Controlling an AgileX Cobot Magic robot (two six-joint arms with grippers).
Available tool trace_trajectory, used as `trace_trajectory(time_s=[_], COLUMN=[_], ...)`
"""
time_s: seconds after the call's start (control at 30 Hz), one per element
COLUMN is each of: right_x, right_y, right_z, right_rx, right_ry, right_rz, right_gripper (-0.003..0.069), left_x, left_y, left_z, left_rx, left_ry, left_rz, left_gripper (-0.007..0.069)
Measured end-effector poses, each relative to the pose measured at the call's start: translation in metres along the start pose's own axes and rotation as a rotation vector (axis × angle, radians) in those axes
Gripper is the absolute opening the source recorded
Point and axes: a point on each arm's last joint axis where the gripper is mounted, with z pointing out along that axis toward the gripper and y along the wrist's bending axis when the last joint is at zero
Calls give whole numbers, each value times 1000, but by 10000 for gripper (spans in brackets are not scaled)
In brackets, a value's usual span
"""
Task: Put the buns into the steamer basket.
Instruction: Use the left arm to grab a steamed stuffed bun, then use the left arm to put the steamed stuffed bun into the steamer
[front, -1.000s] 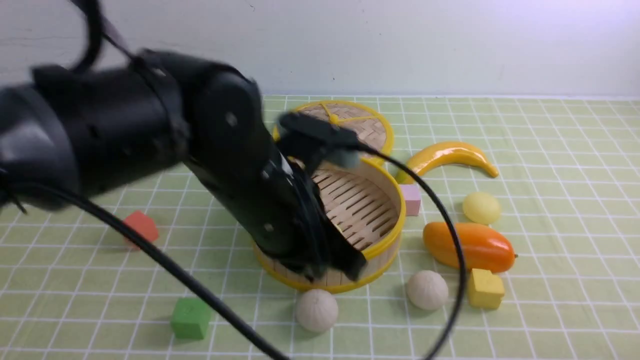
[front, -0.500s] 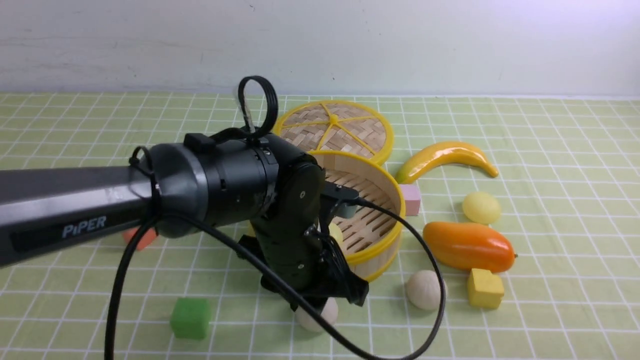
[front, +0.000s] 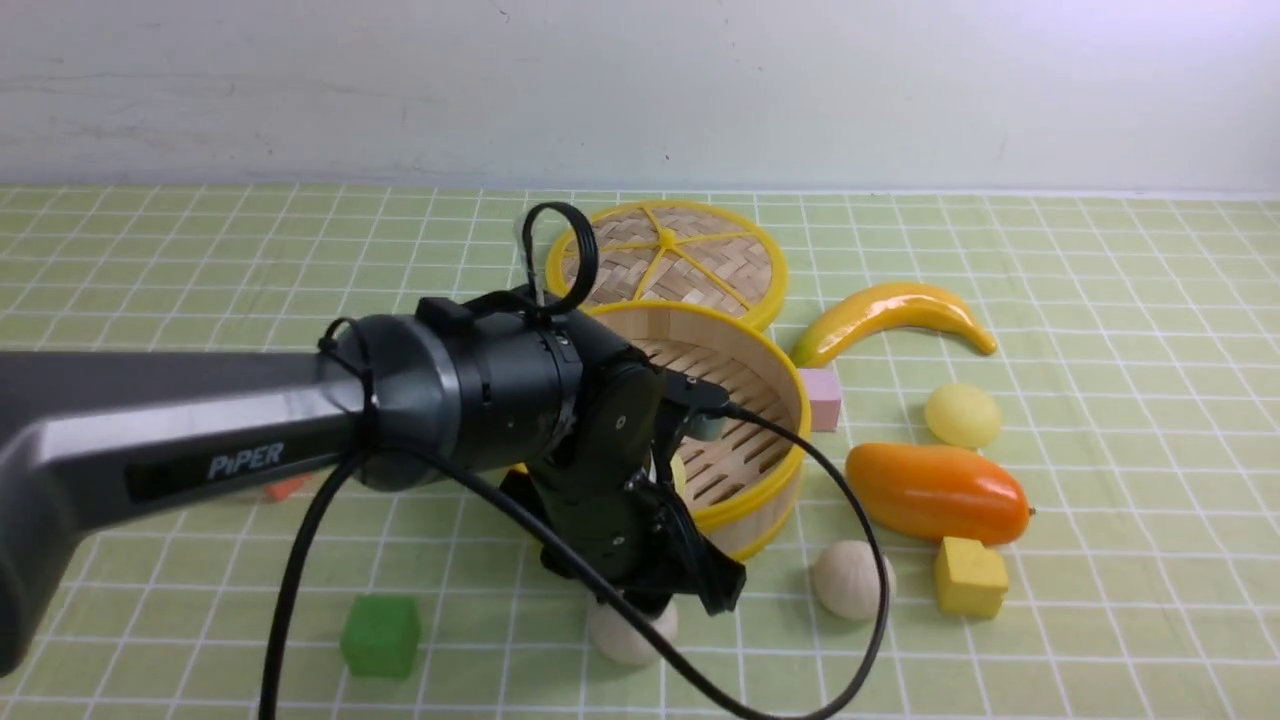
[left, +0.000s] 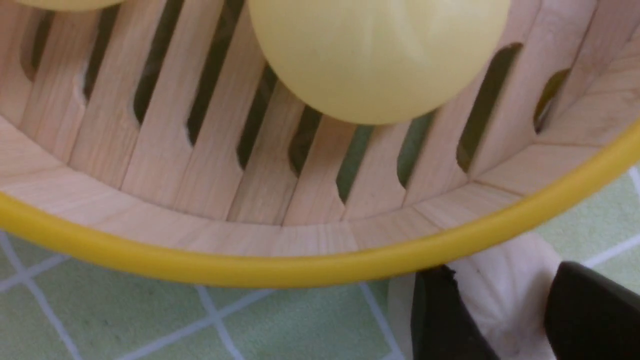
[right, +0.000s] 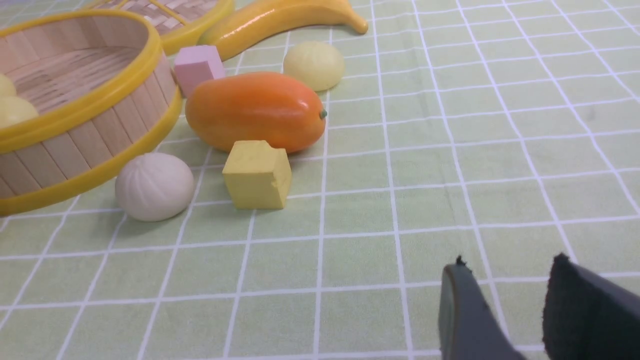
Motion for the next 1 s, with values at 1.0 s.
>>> trace_trajectory(time_s=[1.0], right_x=[0], right_y=[0], right_z=[0], right_rx=[0], right_ry=[0], right_rz=[0], right_gripper=[241], left_x=[-103], left_y=[4], left_z=[-34], left_rx=[-7], left_ry=[-214], left_rz=[46], left_gripper=[-8])
